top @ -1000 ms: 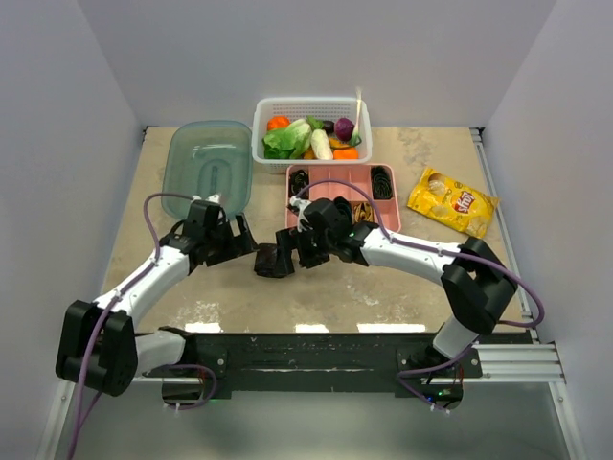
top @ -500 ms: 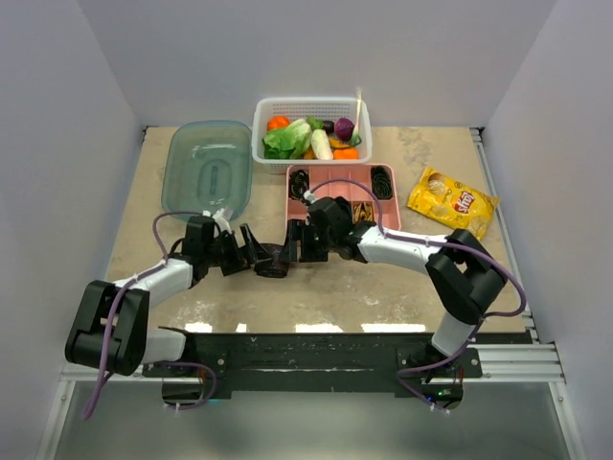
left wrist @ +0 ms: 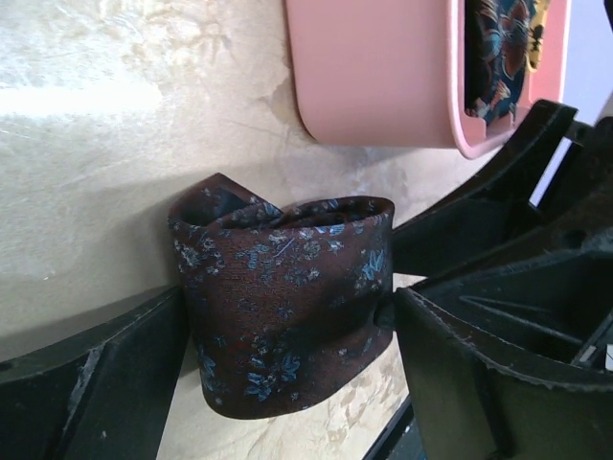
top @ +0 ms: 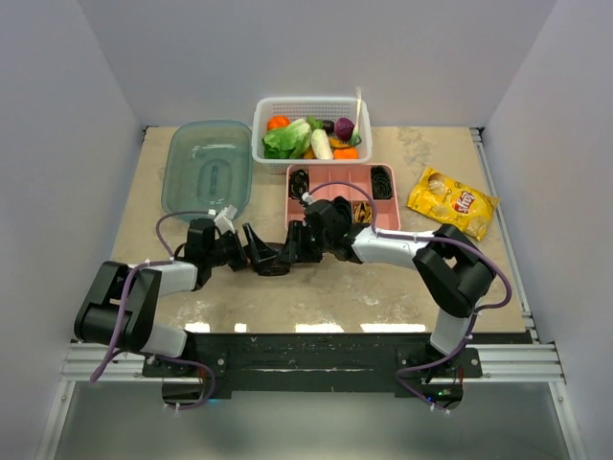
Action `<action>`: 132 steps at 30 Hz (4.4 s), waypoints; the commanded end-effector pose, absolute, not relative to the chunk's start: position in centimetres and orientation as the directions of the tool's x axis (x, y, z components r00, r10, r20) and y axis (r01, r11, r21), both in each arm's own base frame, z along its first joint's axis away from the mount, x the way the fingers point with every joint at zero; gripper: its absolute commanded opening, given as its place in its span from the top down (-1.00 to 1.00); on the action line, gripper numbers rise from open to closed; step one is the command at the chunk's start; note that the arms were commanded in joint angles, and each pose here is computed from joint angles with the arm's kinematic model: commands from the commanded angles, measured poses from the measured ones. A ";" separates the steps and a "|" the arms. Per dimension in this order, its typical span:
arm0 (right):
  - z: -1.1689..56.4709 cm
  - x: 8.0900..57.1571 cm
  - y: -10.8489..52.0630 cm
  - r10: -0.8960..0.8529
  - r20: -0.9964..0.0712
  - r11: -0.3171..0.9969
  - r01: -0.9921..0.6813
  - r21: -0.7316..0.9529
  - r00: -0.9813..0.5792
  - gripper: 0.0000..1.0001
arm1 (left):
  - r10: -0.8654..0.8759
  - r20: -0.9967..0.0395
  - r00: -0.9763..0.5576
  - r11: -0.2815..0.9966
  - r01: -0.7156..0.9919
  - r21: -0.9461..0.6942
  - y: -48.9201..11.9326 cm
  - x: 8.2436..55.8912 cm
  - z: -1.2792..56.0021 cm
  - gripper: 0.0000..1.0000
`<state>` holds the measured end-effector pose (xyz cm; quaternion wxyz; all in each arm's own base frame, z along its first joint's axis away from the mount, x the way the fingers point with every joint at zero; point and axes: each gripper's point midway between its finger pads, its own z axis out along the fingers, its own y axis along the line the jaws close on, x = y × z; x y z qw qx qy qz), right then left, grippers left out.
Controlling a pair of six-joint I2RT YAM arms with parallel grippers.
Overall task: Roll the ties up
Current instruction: Pick up the tie at the center of the board, then place the tie in the storage box.
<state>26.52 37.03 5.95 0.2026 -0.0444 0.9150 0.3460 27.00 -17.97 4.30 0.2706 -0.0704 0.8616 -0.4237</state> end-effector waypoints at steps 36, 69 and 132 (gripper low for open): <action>1.0 24.2 35.7 0.108 -0.334 0.646 -0.190 0.740 -0.936 0.43 | -0.409 -0.286 -0.867 0.349 0.141 -0.927 -20.0 22.1 5.7 -0.22; 17.7 25.2 34.7 -0.008 -0.630 0.451 -0.565 0.691 -0.777 -0.97 | -0.346 -0.522 -0.779 0.288 0.442 -0.850 -20.9 23.1 14.4 0.11; 24.0 23.3 36.5 0.029 -0.637 0.216 -0.618 0.756 -0.770 0.76 | -0.292 -0.691 -0.661 0.357 0.594 -0.721 -21.0 23.5 23.8 -0.45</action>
